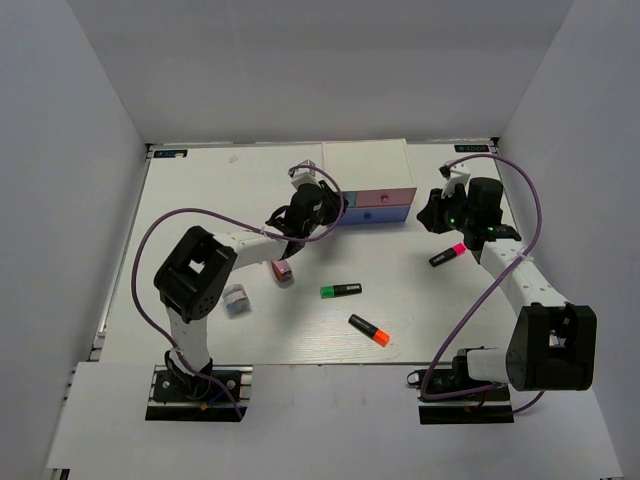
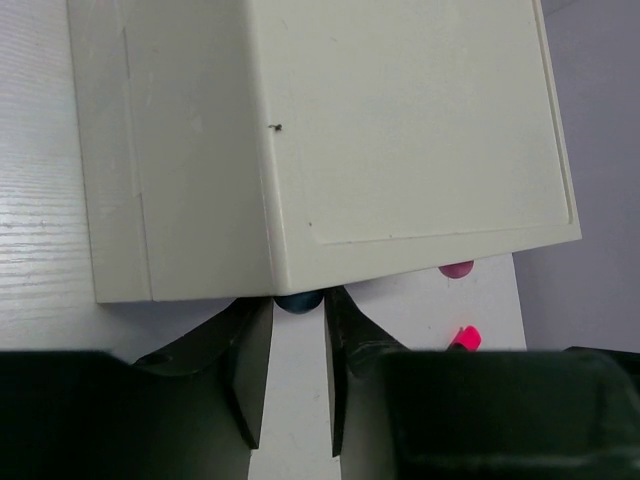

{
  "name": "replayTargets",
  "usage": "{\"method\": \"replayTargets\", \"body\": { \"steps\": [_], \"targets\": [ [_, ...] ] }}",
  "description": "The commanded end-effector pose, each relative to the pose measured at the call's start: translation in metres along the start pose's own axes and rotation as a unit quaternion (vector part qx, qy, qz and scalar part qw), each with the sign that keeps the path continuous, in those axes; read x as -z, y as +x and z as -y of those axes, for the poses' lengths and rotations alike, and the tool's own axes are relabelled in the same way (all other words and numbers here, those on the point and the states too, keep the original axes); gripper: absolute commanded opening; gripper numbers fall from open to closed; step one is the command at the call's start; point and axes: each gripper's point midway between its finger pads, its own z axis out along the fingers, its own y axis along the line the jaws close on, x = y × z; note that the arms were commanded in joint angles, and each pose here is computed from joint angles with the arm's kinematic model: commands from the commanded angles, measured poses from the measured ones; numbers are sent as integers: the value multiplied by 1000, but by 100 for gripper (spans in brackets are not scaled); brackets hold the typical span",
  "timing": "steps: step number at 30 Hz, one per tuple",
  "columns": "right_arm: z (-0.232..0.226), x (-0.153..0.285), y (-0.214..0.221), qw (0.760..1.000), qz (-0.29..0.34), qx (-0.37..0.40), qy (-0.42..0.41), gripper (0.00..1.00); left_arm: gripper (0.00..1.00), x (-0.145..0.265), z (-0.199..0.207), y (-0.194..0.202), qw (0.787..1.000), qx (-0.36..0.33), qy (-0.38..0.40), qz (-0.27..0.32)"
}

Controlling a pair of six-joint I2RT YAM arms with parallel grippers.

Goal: Sort the stationery into containers
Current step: Open the drawer

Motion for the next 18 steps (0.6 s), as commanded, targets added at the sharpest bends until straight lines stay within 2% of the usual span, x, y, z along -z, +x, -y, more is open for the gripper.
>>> {"method": "replayTargets", "body": {
  "steps": [1, 12, 18],
  "targets": [
    [2, 2, -9, 1000, 18, 6, 5, 26, 34, -1, 26, -26, 999, 15, 17, 35],
    [2, 4, -6, 1000, 17, 8, 6, 26, 18, 2, 23, -13, 1000, 11, 14, 17],
    [1, 5, -5, 1000, 19, 9, 6, 28, 17, 23, 31, 20, 997, 5, 58, -45]
  ]
}}
